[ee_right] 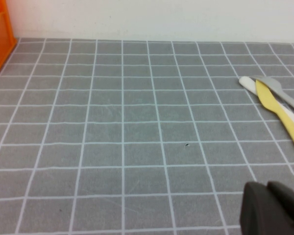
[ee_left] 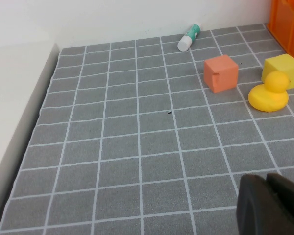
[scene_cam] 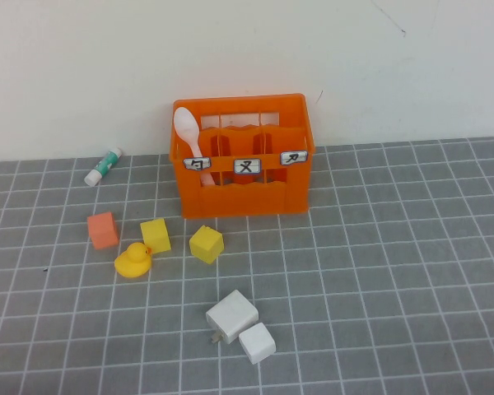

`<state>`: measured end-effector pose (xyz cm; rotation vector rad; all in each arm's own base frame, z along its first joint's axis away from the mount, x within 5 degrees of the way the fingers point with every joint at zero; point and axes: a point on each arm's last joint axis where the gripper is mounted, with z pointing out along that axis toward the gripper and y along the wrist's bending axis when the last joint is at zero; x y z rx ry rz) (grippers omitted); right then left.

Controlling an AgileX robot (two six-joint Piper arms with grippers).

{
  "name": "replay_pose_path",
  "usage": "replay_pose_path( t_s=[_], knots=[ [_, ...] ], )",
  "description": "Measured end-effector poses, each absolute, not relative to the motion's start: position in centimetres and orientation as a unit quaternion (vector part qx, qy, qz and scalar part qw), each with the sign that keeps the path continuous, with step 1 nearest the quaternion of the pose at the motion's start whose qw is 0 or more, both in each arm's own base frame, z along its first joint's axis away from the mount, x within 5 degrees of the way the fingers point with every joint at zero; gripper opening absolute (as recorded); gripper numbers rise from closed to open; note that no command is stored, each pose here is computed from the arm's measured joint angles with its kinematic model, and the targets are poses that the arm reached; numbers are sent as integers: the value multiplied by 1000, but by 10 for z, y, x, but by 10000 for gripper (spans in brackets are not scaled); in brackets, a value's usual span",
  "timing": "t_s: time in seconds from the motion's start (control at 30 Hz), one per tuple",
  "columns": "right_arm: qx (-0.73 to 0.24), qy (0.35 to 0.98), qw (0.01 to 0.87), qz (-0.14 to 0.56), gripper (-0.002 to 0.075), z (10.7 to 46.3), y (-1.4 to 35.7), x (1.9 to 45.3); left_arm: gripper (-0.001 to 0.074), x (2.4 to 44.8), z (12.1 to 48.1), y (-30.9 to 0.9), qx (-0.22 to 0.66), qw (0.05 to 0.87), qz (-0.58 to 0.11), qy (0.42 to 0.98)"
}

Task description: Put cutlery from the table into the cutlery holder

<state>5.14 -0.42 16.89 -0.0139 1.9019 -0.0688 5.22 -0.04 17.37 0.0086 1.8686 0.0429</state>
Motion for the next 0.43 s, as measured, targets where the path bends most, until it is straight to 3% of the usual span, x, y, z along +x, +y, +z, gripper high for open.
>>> replay_pose_path(
  t_s=[0.43],
  knots=[
    [-6, 814, 580, -29, -3, 169, -4, 51, -1, 52, 174, 0, 5, 594, 20, 804]
  ],
)
